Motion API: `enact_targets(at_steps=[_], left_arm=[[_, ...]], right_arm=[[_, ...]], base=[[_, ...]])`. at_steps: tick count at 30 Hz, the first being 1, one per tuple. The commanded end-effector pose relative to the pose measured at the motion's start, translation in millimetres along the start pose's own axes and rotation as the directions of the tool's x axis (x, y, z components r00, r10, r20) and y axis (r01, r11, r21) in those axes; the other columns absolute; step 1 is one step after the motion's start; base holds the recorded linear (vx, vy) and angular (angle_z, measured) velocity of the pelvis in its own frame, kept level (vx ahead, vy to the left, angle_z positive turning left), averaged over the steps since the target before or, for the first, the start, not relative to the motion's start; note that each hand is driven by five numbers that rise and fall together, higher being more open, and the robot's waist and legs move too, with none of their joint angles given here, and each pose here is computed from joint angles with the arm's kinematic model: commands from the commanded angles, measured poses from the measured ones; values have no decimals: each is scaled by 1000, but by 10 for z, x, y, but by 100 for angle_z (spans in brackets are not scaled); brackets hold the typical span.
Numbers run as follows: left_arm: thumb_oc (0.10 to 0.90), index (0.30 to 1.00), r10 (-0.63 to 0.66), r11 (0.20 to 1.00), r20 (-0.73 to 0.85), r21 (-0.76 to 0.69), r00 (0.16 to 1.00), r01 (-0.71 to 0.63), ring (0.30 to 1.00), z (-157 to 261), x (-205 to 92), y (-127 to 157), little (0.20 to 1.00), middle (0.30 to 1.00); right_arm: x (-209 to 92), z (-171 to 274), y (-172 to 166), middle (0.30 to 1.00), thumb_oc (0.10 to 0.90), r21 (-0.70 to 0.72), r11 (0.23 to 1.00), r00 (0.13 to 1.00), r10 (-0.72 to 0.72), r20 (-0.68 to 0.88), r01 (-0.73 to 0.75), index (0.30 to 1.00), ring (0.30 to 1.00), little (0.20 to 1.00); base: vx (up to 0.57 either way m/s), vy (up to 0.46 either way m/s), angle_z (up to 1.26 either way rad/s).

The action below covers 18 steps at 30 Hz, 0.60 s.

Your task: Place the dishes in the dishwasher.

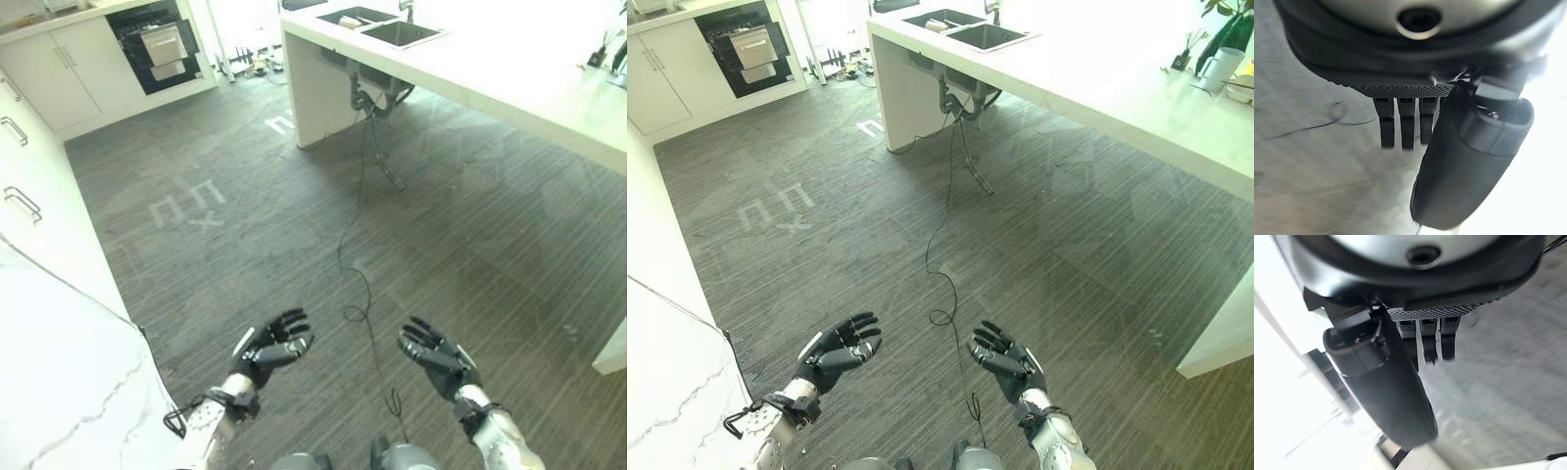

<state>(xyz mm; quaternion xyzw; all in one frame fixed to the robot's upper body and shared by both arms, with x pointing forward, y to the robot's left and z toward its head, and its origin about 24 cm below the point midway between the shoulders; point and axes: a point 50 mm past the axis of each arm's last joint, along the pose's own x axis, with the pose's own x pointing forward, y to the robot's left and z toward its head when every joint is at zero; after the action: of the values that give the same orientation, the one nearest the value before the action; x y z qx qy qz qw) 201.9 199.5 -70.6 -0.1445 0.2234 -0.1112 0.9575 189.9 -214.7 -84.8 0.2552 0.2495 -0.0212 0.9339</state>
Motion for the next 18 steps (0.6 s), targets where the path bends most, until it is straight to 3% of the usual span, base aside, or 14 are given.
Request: enact_targets(at_steps=[1, 5, 11, 18], left_arm=[[800, 900, -51, 996, -82, 75, 995, 57, 900, -91, -3, -13, 900, 900], [800, 900, -3, 1000, -197, -24, 980, -2, 900, -573, -195, -22, 900, 900], [800, 900, 51, 981, -178, -177, 983, -83, 900, -667, -261, 25, 900, 900], [800, 900, 30, 980, -210, -187, 977, -71, 900, -722, -225, -16, 900, 900]], right_arm=[[8, 88, -49, 900, 800, -9, 1000, 998, -22, 51, 23, 900, 900, 900], [-82, -144, -239, 900, 800, -29, 995, 995, -92, -44, 90, 900, 900, 900], [-146, -188, -353, 900, 800, -48, 992, 991, -121, -56, 118, 900, 900, 900], [-155, -158, -404, 900, 800, -310, 945, 990, -126, -62, 101, 900, 900, 900]], base=[[17, -31, 0], [18, -39, -1], [-38, -43, -1], [-23, -39, 1]])
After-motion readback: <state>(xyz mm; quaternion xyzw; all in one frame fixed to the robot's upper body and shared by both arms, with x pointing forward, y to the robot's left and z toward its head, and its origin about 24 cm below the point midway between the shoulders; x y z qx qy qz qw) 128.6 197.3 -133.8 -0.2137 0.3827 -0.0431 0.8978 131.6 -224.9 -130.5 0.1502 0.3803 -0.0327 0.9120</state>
